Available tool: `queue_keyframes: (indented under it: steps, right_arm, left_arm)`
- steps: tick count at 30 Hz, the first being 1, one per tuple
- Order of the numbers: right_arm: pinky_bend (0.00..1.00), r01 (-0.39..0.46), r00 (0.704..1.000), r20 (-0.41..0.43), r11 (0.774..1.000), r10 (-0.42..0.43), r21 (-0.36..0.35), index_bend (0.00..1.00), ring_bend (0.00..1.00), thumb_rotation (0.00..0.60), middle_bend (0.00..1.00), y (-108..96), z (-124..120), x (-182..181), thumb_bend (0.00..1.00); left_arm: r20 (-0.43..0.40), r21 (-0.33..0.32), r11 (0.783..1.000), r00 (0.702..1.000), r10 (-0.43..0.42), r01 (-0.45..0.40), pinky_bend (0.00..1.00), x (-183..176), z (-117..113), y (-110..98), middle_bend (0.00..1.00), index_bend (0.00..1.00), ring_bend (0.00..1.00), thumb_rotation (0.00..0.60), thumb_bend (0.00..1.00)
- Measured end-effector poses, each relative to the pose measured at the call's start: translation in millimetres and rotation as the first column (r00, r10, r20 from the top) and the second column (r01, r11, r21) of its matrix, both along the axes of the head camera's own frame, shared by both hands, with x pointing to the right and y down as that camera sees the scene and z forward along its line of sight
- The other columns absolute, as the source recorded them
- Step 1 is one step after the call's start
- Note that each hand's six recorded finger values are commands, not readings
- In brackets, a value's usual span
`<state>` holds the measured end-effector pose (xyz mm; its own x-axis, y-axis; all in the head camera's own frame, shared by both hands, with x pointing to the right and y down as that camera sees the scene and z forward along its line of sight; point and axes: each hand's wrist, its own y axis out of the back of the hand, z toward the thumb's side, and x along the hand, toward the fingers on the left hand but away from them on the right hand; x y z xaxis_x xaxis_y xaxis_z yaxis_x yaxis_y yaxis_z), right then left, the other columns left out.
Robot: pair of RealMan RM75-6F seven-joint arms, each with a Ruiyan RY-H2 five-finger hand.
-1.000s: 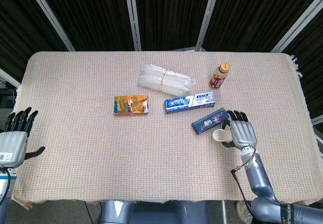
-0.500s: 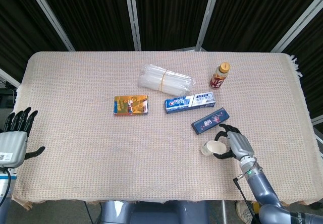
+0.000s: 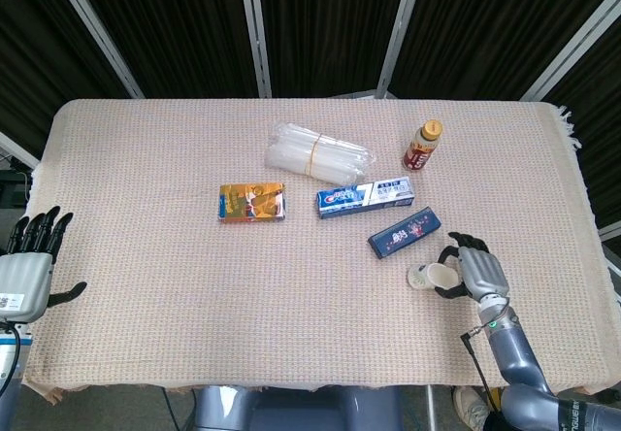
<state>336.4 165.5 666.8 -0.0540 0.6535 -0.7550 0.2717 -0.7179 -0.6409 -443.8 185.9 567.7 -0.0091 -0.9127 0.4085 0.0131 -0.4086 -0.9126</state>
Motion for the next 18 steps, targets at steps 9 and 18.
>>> queue_keyframes:
  steps: [9, 18]
  right_arm:
    - [0.0, -0.013, 0.991, -0.133, 1.0, 0.013, 0.004, 0.4, 0.0, 0.6, 0.02, -4.3, 3.1, 23.4, 0.24]
    - [0.0, 0.007, 0.965, -0.261, 1.0, -0.01, -0.013, 0.05, 0.0, 0.6, 0.0, -5.7, 2.2, 35.9, 0.22]
  left_arm:
    - [0.0, 0.001, 1.0, 1.0, -0.001, 0.001, 0.0, 0.0, -0.1, 0.3, 0.0, 0.0, 0.0, 0.6, 0.01]
    - [0.0, 0.001, 1.0, 1.0, 0.0, 0.0, 0.0, -0.1, -0.1, 0.3, 0.0, 0.0, 0.0, 0.6, 0.01]
